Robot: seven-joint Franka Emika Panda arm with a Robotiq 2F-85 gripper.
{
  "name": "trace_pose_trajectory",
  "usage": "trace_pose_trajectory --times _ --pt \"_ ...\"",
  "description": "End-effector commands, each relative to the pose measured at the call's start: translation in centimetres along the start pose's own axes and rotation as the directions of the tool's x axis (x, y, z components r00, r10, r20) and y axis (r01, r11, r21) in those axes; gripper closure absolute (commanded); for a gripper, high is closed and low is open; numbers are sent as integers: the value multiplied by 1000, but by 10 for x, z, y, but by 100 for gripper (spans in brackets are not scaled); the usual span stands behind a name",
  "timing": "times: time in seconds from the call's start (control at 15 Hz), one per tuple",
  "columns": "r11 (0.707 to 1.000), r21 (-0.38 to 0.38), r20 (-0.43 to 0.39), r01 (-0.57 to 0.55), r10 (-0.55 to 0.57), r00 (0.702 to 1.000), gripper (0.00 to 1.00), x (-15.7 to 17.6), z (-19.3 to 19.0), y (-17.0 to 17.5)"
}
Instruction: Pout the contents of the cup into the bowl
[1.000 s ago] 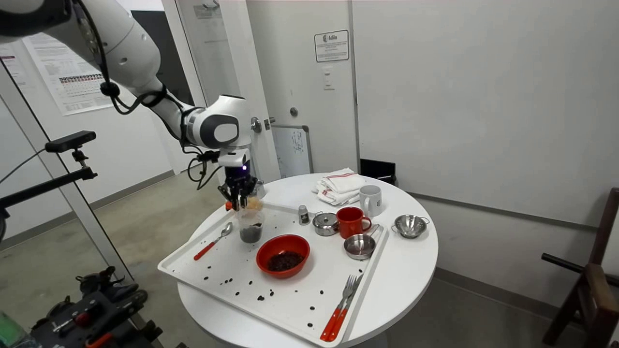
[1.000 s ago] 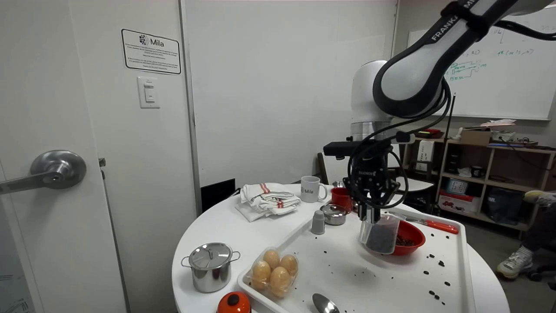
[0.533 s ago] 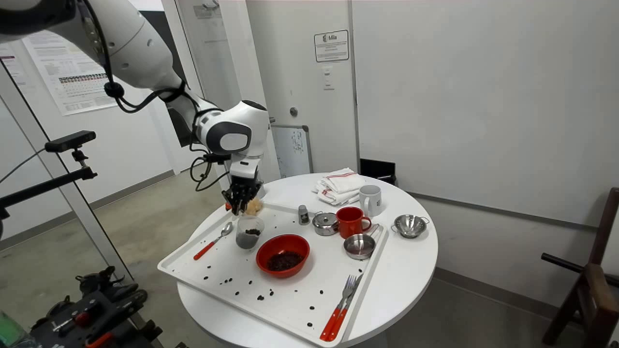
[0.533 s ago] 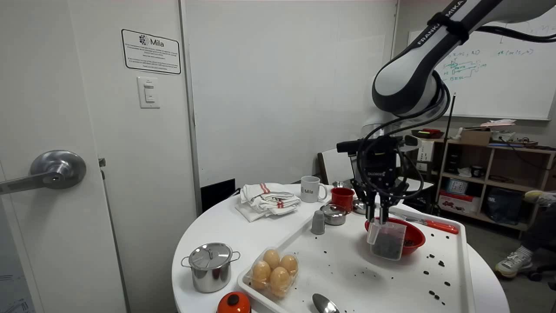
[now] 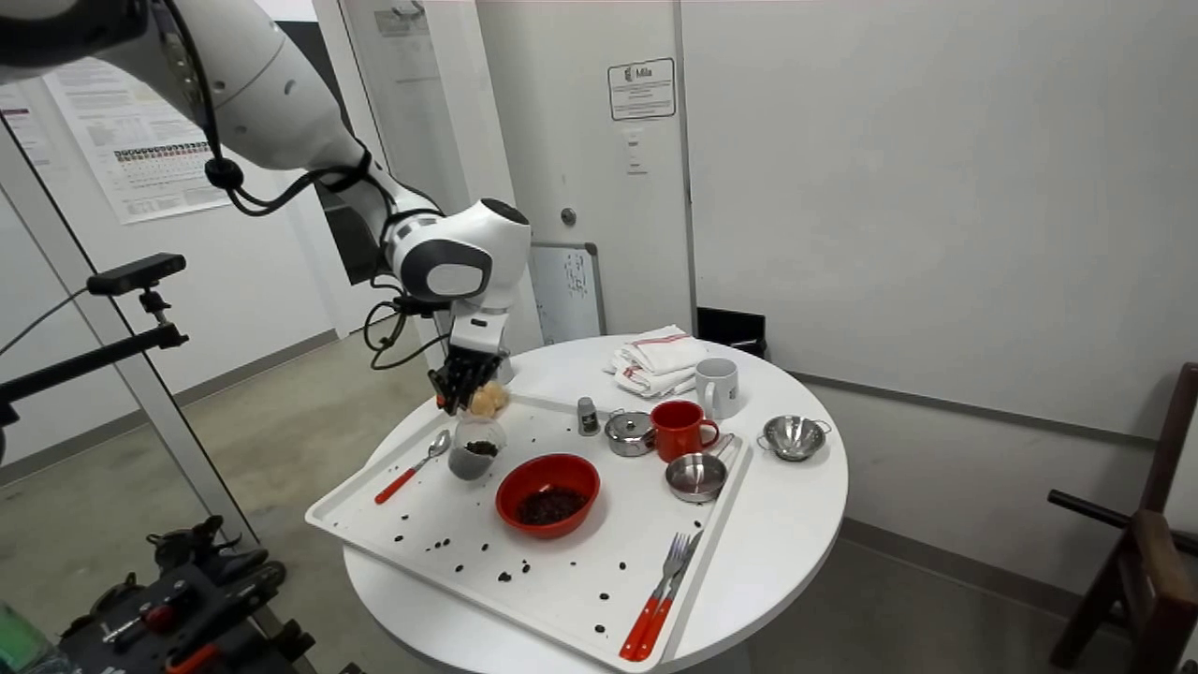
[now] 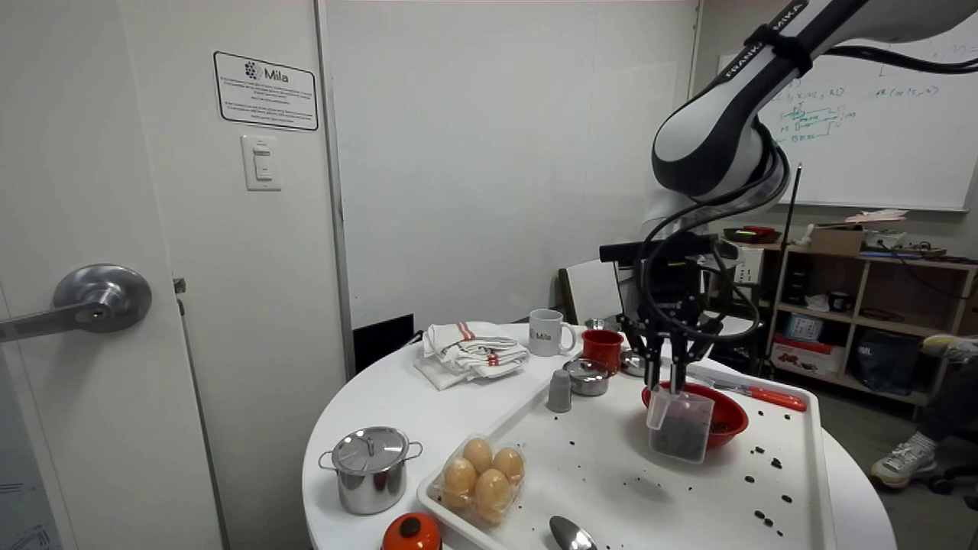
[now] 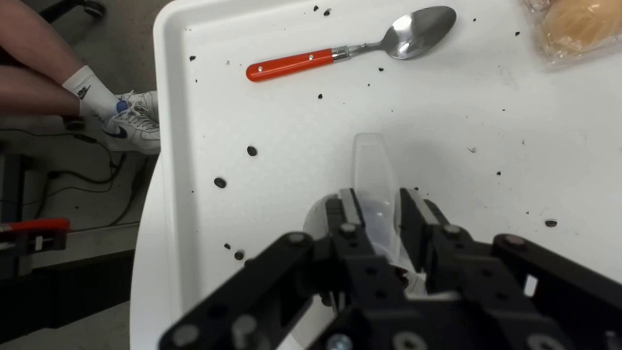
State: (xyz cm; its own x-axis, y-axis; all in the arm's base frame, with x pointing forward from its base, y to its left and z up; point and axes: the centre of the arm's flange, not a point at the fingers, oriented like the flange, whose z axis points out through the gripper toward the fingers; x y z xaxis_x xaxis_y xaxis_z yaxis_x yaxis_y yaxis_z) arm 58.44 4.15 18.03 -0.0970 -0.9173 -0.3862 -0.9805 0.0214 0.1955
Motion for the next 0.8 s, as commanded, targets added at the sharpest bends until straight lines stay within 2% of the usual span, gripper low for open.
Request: trace_pose_trajectory --times 0.0,0.4,0.73 --pt "1000 14 -10 12 -12 1000 88 -9 -1 6" --pt "997 70 25 -12 11 1000 88 -7 -32 -2" --pt "989 126 128 -77 61 990 88 22 -77 -2"
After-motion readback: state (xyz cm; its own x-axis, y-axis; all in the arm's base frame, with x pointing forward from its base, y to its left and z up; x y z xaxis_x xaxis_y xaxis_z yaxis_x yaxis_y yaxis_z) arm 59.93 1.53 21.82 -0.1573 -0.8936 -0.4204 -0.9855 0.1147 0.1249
